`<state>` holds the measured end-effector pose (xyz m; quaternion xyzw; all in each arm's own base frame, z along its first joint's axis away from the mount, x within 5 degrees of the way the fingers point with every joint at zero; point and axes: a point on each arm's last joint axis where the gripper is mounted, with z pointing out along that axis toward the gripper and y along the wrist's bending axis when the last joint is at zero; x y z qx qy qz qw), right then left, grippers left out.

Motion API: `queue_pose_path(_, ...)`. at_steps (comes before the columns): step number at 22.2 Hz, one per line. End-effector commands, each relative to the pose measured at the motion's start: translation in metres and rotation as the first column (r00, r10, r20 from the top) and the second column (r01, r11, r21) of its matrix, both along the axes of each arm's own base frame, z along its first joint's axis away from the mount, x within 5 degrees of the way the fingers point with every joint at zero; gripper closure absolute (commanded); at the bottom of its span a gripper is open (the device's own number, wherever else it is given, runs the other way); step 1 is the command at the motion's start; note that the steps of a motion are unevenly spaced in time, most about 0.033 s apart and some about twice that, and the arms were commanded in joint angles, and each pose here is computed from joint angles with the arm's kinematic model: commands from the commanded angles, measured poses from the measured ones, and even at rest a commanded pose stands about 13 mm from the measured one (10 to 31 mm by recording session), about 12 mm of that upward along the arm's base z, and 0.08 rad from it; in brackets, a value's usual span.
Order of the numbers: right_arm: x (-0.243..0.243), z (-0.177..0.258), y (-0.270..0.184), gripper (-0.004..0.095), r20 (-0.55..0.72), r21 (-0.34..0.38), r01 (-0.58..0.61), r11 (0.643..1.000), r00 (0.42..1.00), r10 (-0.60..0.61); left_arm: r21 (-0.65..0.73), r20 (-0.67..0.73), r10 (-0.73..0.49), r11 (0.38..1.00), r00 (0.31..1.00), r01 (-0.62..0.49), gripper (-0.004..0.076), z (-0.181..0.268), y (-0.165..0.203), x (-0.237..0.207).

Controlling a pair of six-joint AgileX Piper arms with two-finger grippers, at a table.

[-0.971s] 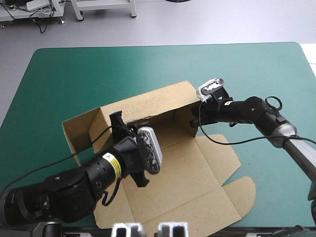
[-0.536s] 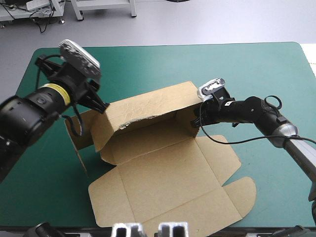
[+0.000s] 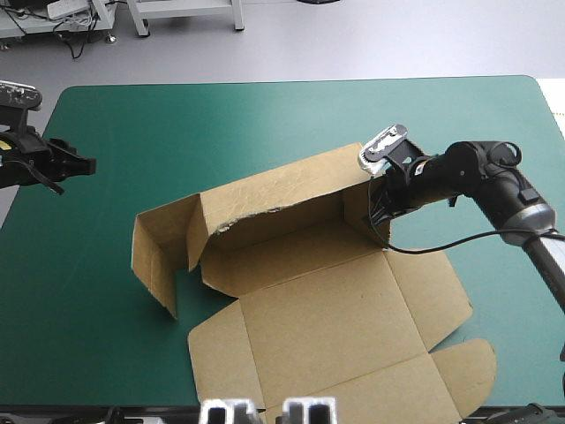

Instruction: Fold the box

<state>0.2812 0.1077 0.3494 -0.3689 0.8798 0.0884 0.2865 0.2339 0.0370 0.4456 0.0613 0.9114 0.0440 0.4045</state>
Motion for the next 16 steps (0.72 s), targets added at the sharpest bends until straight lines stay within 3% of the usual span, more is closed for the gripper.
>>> queue_pose_path(1, -0.014, 0.027, -0.015, 0.0932, -0.042, -0.124, 0.014, 0.992, 0.999, -0.019, -0.018, 0.099, 0.0, 1.0, 0.995, 0.002, 0.0416, 0.016, -0.002, -0.004)
queue_pose_path(2, -0.01, 0.026, -0.019, 0.0933, -0.087, -0.177, 0.03, 0.984, 0.995, -0.046, -0.026, 0.111, -0.004, 1.0, 0.994, 0.007, 0.0416, 0.017, -0.002, -0.004)
queue_pose_path(6, 0.024, 0.005, -0.02, 0.0933, -0.171, -0.129, 0.06, 0.99, 0.982, -0.082, -0.029, 0.12, -0.028, 0.999, 0.992, 0.032, 0.0416, 0.018, -0.004, -0.003)
queue_pose_path(12, 0.108, -0.033, -0.009, 0.0928, -0.224, -0.126, 0.104, 0.987, 0.966, -0.13, -0.038, 0.116, -0.03, 0.999, 0.993, 0.035, 0.0416, 0.017, -0.005, -0.001)
queue_pose_path(14, 0.12, -0.033, -0.007, 0.0894, -0.206, -0.119, 0.109, 0.987, 0.97, -0.132, -0.035, 0.112, -0.029, 0.999, 0.993, 0.034, 0.0416, 0.016, -0.004, 0.0)
queue_pose_path(16, 0.128, -0.026, -0.005, 0.079, -0.173, -0.103, 0.112, 0.988, 0.976, -0.129, -0.04, 0.108, -0.031, 0.999, 0.994, 0.036, 0.0416, 0.015, -0.004, 0.0)
